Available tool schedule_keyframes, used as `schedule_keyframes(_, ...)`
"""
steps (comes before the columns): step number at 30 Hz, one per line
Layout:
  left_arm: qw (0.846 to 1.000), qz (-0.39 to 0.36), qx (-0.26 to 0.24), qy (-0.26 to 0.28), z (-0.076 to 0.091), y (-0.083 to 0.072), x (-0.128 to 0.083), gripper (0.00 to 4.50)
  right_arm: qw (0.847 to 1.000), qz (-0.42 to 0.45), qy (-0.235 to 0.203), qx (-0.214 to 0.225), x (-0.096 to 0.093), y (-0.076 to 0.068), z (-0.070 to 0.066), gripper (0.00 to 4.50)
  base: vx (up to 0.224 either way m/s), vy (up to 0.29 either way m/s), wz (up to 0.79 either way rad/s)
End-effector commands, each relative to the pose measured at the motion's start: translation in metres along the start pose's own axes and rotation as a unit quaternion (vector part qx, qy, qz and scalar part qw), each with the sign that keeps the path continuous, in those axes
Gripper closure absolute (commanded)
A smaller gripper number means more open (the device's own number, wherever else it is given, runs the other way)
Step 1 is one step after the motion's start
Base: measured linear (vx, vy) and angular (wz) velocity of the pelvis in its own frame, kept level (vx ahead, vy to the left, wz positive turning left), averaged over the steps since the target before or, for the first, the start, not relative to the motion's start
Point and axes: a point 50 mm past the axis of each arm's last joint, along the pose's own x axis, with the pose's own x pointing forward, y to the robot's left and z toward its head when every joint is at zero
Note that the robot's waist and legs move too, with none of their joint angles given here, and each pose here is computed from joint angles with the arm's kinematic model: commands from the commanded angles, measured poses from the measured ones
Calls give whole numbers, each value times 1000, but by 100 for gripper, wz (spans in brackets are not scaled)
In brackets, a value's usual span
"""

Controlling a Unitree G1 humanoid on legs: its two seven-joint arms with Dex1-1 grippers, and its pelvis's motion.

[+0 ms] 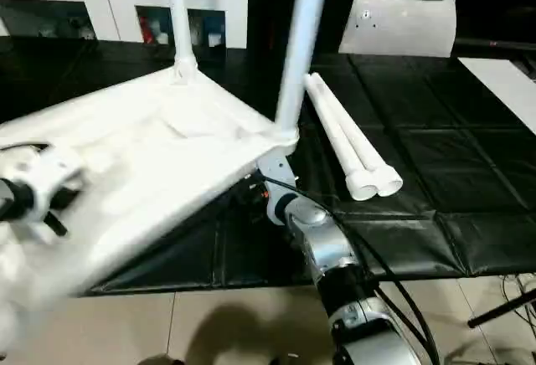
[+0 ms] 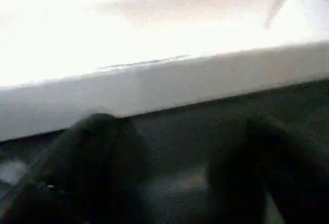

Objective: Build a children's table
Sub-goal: Rotate table base

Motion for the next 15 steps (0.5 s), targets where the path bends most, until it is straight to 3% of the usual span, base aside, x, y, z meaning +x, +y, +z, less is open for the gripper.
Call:
schedule_keyframes(1,994,-103,17,-20,11,-25,9,447,1000,4,-6,-7,2,1,5,0,0,0,0)
schedule_keyframes(5,986,-158,16,-41,18,-40,11,447,1000,5,-7,-8,2,1,5,0,0,0,0)
schedule_keyframes(6,979,-190,14,-70,30,-49,15,447,1000,3,-10,-9,3,-1,6,0,0,0,0)
schedule_keyframes(10,979,-177,15,-104,44,-49,24,447,1000,0,-15,-12,4,-3,10,0,0,0,0)
schedule_keyframes(15,980,-120,1,-161,68,-37,40,447,999,-8,-27,-18,5,-7,16,0,0,0,0)
